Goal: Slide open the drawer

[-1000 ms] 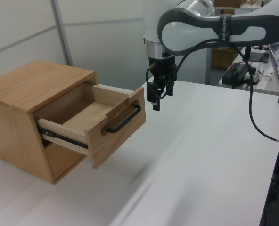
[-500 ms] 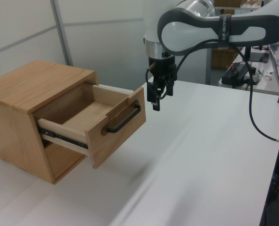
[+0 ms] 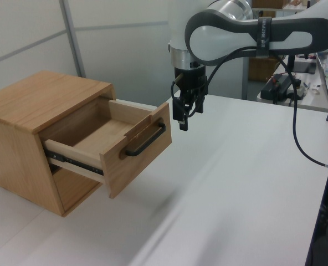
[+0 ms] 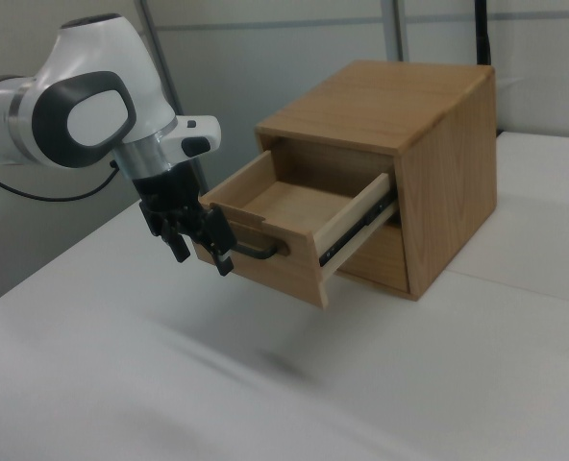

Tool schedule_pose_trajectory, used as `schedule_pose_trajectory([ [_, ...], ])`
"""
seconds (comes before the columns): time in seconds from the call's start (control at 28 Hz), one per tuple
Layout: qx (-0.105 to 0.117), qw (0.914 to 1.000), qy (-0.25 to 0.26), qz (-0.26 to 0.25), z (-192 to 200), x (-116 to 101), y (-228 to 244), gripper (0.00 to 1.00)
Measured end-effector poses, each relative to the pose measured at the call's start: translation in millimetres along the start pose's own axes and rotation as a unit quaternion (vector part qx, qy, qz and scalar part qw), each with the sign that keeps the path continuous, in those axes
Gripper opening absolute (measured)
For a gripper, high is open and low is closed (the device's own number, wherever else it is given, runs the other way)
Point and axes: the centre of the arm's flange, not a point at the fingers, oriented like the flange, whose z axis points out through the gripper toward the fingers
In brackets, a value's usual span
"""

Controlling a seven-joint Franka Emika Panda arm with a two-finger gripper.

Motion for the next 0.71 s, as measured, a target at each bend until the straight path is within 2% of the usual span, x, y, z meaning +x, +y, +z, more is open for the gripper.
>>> schedule_pose_trajectory([
  [0.71, 0.000, 1.0000, -0.006, -0.002, 6.3, 2.8, -2.1, 1.00],
])
